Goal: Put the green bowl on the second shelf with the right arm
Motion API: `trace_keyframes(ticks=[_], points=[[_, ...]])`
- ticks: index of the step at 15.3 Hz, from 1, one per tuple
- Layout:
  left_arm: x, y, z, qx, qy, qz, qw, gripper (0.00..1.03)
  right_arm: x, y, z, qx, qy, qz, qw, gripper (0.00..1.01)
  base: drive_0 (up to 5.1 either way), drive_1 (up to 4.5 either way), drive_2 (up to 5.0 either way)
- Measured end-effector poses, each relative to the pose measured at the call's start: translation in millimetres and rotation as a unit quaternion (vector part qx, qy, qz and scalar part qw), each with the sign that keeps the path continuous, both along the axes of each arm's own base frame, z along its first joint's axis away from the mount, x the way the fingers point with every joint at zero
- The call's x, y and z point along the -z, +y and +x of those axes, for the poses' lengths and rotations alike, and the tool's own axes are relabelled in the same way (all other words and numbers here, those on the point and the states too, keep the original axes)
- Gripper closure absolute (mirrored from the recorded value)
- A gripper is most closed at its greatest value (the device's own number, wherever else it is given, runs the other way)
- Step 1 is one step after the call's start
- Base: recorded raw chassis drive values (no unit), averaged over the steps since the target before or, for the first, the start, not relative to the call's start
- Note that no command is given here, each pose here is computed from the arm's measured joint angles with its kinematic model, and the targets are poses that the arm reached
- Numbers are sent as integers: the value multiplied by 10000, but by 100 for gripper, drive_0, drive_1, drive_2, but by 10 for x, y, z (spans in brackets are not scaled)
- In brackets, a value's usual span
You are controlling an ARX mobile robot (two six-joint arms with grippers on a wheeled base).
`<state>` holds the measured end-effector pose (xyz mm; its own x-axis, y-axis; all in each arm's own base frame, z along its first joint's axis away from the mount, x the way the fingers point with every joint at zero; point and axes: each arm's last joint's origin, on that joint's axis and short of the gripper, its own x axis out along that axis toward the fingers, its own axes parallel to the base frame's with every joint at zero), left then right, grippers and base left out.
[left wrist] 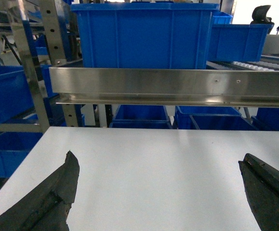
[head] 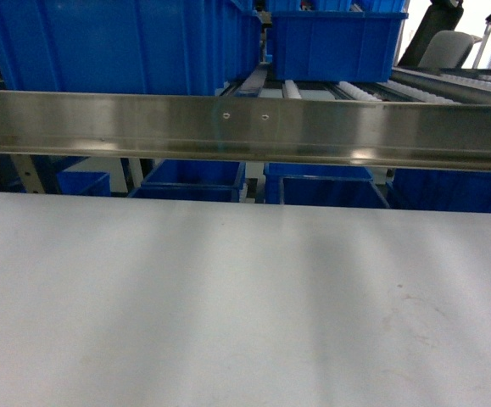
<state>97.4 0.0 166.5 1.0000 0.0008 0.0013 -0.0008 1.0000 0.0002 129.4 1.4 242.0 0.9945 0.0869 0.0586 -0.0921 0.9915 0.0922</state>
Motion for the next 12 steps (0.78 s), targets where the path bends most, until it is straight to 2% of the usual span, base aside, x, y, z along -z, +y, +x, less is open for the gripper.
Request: trace_keyframes(ticks=[12], points=[[0,0,0,2,-2,0,10000,5,-4,0,0,1,-18,15,10000,99,-496,240,240]])
